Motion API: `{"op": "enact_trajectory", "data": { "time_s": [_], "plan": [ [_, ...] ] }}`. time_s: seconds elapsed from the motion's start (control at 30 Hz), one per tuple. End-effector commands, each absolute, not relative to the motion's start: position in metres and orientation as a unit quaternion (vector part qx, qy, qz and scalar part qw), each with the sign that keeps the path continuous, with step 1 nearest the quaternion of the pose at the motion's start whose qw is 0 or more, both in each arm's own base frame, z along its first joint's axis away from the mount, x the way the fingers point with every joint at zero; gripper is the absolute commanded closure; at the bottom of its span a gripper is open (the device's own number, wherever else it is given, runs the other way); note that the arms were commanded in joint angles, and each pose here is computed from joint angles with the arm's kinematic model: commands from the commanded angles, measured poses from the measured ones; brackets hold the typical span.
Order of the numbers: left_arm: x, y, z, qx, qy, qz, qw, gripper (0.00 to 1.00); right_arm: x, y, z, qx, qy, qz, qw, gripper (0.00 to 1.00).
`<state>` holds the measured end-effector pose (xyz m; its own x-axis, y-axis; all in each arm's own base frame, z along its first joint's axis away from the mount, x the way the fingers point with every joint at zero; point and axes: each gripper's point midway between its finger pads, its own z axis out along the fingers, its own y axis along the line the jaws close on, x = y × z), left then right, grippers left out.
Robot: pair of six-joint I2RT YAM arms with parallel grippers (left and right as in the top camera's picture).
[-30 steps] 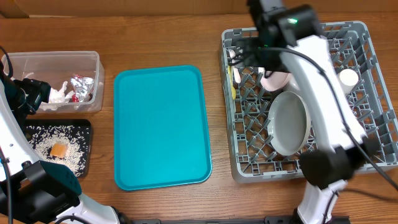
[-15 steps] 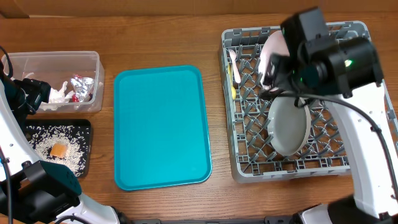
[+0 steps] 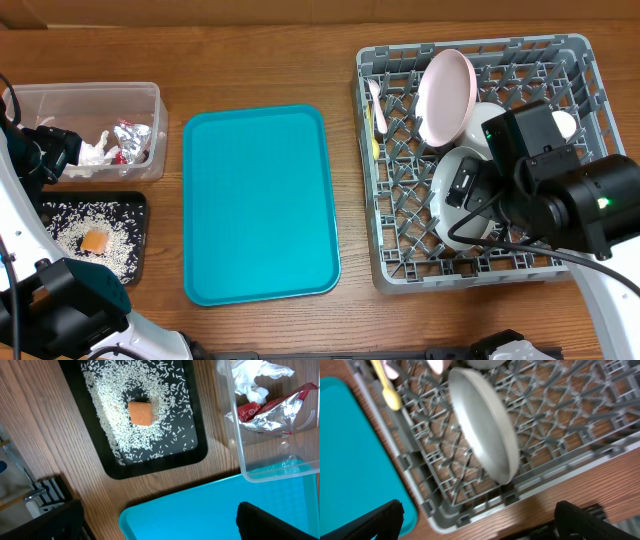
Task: Sort waste into correct bins and load items into the dishwasher rack
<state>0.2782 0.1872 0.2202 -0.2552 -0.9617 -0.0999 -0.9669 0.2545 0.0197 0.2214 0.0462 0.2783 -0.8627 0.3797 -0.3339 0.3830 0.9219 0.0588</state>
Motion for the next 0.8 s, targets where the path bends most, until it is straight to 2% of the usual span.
{"op": "enact_trajectory", "data": {
  "time_s": [0.0, 0.5, 0.77],
  "plan": [
    [0.278, 0.185, 0.222, -0.611, 0.789, 0.042, 0.037, 0.0, 0.22, 0.06, 0.272, 0.2, 0.968, 0.031, 0.147, 0.0],
    [0.278, 0.185, 0.222, -0.611, 0.789, 0.042, 0.037, 0.0, 0.222, 0.057, 0.27, 0.196, 0.969, 0.018, 0.147, 0.0],
    [0.278, 0.185, 0.222, -0.611, 0.789, 0.042, 0.037, 0.0, 0.245, 0.049, 0.294, 0.171, 0.955, 0.021, 0.243, 0.0]
  ]
}}
